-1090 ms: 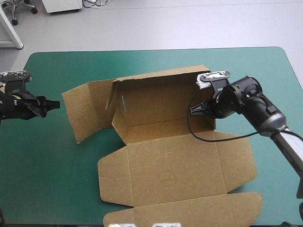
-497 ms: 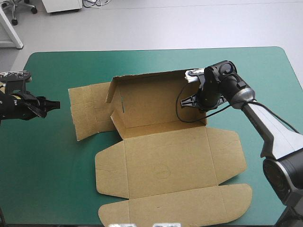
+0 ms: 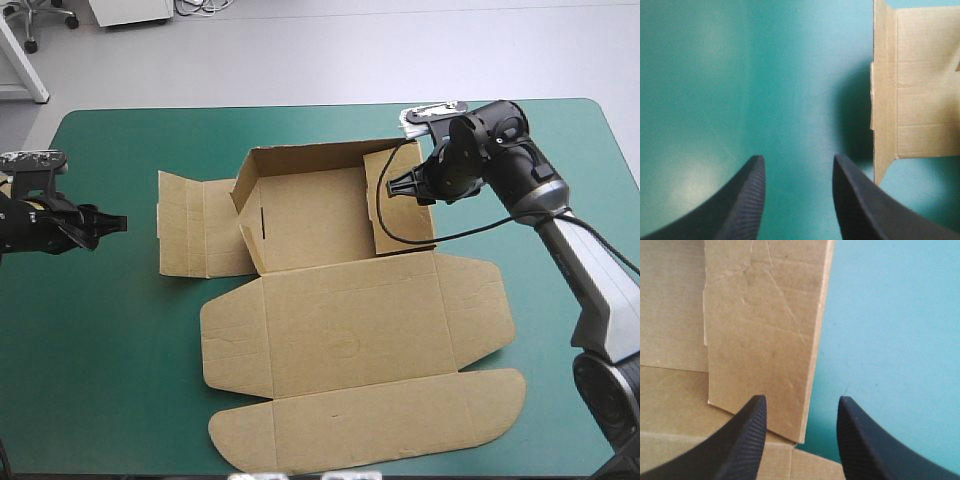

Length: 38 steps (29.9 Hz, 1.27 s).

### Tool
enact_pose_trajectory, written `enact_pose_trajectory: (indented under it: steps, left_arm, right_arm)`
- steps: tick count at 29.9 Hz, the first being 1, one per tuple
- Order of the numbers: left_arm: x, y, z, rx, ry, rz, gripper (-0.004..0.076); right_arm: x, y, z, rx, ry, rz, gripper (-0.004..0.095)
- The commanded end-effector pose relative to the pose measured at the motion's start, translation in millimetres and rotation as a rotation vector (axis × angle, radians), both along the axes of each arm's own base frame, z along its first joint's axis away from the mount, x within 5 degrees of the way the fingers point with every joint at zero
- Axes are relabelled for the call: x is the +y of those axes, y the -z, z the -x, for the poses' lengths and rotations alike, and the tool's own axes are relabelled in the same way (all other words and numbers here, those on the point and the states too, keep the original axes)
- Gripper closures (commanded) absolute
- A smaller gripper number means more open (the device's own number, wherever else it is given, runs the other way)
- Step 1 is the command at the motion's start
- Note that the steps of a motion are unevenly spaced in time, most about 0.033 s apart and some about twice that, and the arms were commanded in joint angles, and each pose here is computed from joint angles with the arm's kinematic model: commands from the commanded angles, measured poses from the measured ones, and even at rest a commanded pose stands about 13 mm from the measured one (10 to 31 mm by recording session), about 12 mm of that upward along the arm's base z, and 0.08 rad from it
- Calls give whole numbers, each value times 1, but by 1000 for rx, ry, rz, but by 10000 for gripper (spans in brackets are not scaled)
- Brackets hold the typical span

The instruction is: Fold the box

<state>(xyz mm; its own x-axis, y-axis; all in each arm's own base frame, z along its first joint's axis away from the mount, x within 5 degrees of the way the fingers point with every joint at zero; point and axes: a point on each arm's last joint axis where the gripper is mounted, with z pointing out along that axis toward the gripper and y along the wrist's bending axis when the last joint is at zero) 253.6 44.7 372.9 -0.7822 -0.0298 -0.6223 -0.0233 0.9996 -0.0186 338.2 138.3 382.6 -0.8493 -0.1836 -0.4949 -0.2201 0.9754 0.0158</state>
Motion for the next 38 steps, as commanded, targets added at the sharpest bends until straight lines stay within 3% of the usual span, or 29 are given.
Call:
enact_pose_trajectory:
  steps: [1, 7, 14, 25, 38]
  left_arm:
    - [-2, -17, 4, -97, -5, 5, 409]
    - [-6, -18, 3, -105, 0, 56, 409]
    - [-7, -17, 5, -86, 8, 65, 409]
    - [-7, -15, 6, -61, 12, 61, 409]
    - [-7, -15, 7, -55, 12, 55, 409]
  right_arm:
    - [-13, -37, 22, -92, -13, -20, 477]
    - [-11, -38, 24, -112, -44, -23, 469]
    - [-6, -30, 2, -183, -45, -10, 195]
    - [-8, 4, -55, -117, 15, 30, 195]
    - [0, 63, -95, 40, -13, -69, 207]
